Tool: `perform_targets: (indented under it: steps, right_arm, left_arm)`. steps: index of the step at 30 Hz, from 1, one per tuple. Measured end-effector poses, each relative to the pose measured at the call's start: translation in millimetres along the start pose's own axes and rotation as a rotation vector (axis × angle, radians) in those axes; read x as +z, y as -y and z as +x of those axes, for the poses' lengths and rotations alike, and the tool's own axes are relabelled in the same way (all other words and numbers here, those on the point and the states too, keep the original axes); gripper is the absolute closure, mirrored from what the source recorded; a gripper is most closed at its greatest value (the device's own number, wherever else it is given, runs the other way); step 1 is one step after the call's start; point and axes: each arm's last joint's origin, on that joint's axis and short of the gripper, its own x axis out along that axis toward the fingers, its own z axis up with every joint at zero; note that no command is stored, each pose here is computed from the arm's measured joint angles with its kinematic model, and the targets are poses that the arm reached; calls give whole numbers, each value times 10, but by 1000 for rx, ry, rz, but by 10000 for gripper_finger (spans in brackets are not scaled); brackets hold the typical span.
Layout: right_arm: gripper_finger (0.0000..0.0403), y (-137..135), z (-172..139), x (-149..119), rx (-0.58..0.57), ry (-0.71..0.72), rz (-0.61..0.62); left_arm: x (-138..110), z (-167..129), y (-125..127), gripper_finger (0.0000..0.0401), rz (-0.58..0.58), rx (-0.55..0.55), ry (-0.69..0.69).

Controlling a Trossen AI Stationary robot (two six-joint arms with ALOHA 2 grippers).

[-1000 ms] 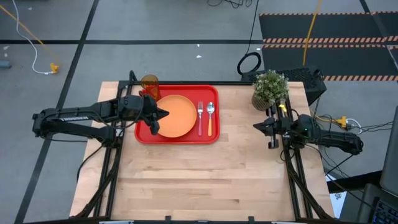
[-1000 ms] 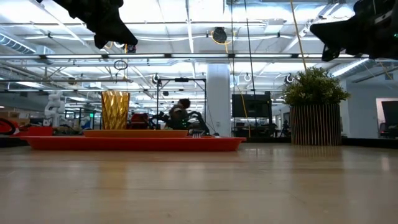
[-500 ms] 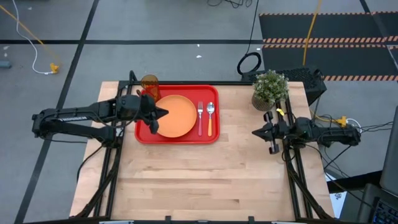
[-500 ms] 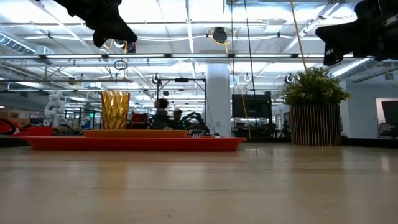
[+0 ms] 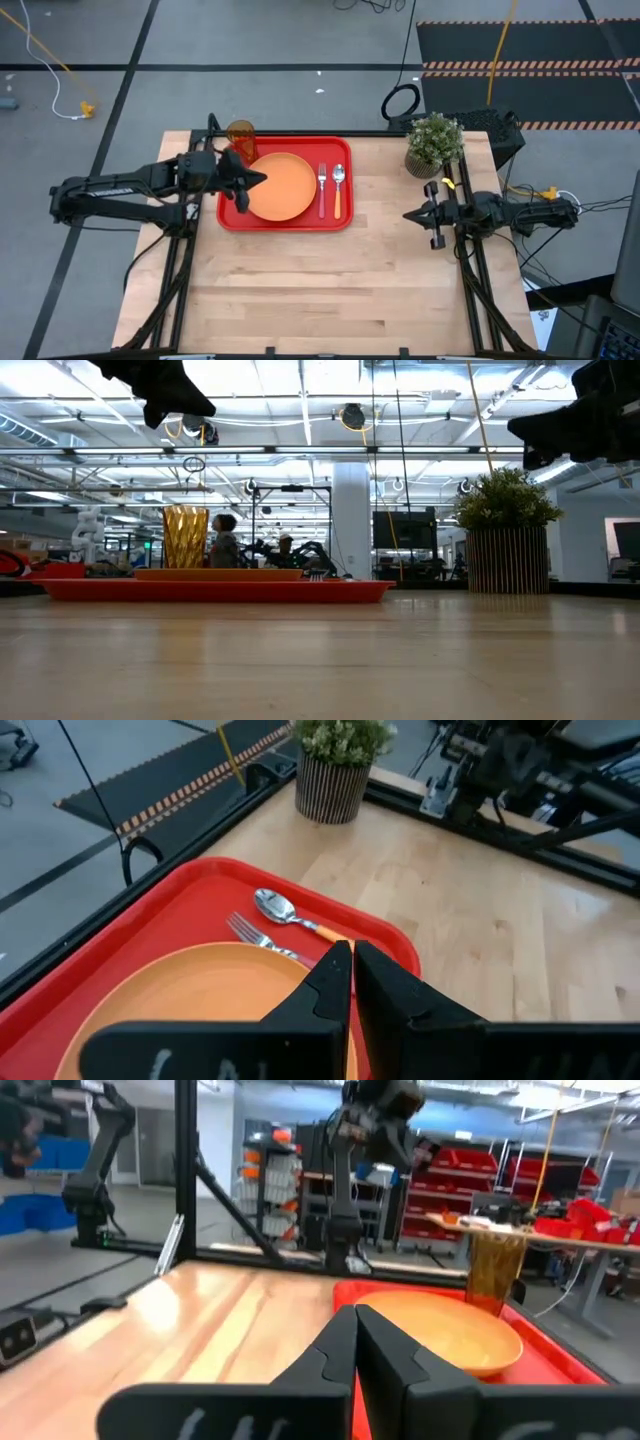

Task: Pick and place plate/cup/fork/spoon on tray
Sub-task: Return to Home Position

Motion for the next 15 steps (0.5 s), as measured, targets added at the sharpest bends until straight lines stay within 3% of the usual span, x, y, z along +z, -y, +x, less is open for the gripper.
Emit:
perform_targets:
  steps: [15]
  right_arm:
    - [403,-16,-3,-68,43,-67,-38]
  left_arm:
    - [13,-126,-15,380,-7,-8,33]
